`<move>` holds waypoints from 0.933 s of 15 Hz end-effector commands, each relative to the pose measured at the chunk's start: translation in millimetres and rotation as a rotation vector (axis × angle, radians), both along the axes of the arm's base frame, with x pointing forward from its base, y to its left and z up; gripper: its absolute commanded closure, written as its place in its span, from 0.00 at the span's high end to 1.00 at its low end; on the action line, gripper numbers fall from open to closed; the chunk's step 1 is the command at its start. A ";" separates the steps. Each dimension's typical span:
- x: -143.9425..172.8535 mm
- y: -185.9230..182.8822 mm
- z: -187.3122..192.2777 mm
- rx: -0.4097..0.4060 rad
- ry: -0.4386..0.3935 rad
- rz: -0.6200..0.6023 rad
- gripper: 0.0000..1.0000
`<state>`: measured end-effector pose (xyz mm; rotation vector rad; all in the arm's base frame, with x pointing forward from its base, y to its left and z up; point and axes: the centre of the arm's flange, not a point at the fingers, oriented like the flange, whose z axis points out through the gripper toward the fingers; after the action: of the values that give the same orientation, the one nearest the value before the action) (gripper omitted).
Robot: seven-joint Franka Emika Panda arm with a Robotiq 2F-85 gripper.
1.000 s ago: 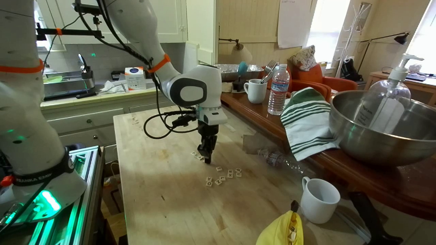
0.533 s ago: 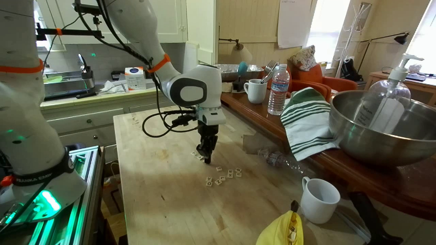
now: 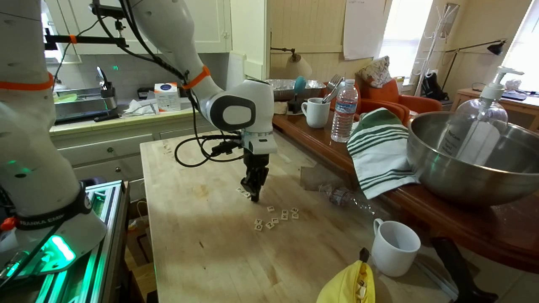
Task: Move one letter tile to the left.
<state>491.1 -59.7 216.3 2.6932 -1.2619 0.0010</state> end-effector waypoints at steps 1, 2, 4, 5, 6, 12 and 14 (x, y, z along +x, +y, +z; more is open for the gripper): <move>-10.8 10.4 -16.7 0.003 0.061 -0.037 0.00; -11.1 10.8 -16.8 0.003 0.064 -0.040 0.00; -10.8 11.1 -16.7 0.001 0.063 -0.052 0.00; -10.3 10.9 -16.9 0.002 0.063 -0.062 0.00; -9.8 10.4 -17.2 0.000 0.060 -0.071 0.00; -8.9 10.5 -18.4 -0.007 0.052 -0.115 0.00; -8.4 10.8 -19.1 -0.007 0.052 -0.128 0.00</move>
<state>489.9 -55.6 216.1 2.6287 -1.3781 -0.0147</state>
